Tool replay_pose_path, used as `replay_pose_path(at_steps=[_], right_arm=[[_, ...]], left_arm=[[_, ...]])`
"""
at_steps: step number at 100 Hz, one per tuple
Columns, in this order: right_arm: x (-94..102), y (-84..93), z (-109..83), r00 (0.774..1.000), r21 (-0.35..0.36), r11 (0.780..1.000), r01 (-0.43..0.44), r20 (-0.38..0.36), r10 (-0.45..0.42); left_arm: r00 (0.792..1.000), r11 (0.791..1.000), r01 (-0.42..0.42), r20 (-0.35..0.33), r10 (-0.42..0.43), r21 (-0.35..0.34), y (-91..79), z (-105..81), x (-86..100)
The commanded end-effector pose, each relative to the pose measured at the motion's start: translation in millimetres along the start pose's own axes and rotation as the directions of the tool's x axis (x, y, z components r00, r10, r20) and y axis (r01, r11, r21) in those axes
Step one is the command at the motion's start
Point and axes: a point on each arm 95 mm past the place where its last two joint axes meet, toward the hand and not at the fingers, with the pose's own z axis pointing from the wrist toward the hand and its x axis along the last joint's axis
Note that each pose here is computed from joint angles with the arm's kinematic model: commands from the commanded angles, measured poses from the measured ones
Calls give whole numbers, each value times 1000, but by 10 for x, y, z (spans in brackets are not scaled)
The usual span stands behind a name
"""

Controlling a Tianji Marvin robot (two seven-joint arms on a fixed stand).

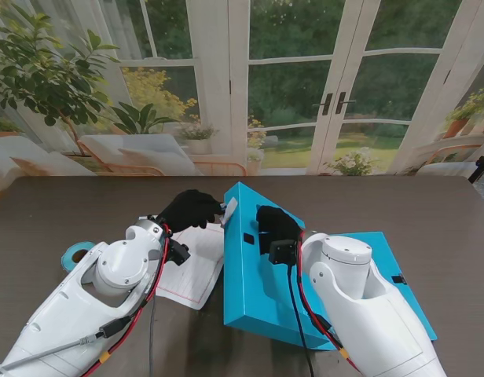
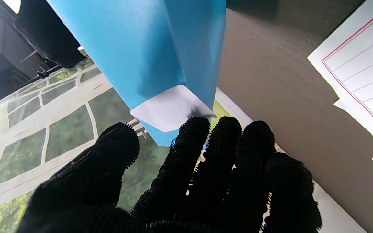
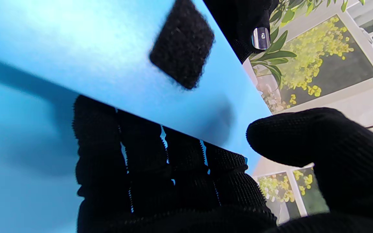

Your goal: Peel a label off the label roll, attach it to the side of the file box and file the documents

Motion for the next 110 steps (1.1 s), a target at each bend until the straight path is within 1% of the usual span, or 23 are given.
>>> replay_pose_path(at_steps=[1,32,75,110], right_arm=[[23,-64,-4,1000,27,1000,0,-9,0],[1,-64,-2,1000,32,999,8,-2,-8],[-69,-34,60,999,3,999,51,9,-51],[-145,22,123,999,-21,999,44,32,-43]], left_arm=[[1000,999,18,-20,-18,-29,56,25,63],[999,998,33,-29,-34,-55,132,112,102],[998,998,37,-51,-40,-53,119,126,176],[998,997,46,-46,-50,-68,146,127,179]])
